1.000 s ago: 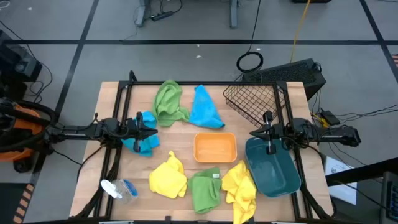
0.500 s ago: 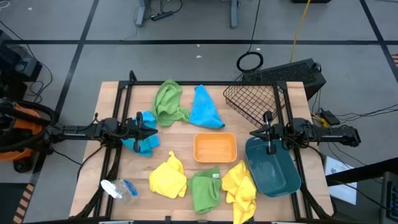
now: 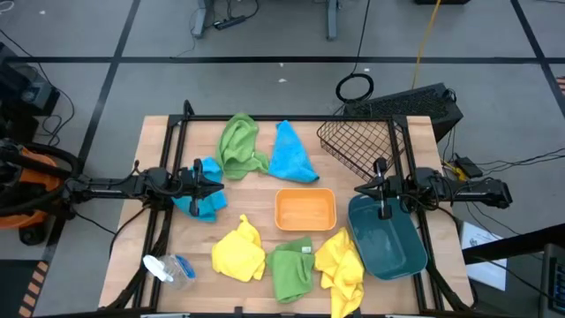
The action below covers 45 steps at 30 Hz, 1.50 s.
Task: Sort microfiber towel by color & place in baskets
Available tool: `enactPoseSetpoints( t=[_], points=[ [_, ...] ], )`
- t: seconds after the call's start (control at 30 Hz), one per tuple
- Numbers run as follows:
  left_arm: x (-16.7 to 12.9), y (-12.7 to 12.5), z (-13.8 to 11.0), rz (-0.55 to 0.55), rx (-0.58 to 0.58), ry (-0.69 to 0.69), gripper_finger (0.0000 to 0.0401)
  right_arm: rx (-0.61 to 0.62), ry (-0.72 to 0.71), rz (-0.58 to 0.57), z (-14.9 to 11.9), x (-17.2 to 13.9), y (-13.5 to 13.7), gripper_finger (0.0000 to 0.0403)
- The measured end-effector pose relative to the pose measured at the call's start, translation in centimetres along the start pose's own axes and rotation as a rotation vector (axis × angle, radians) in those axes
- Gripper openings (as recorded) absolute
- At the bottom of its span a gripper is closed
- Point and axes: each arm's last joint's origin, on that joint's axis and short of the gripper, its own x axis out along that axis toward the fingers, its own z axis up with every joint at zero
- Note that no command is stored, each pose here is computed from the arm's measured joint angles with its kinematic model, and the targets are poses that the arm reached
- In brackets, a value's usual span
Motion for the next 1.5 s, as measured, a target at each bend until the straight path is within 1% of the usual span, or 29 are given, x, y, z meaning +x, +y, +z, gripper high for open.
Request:
enactPoseSetpoints(
  t=[1.3,1.43,1.5],
  points=[
    [0.00,0.00,0.00,0.000,0.000,0.000,0.0022,-0.002,0.000,0.000,-0.01,0.00,0.00,0.0000],
    [0.00,0.00,-0.01,0.000,0.000,0.001,0.0022,-0.076,-0.011,-0.002,0.11,0.00,-0.02,0.0000],
    [0.00,0.00,0.00,0.000,0.000,0.000,0.0022,-0.085,-0.008,-0.002,0.07,0.00,-0.01,0.0000]
  ],
)
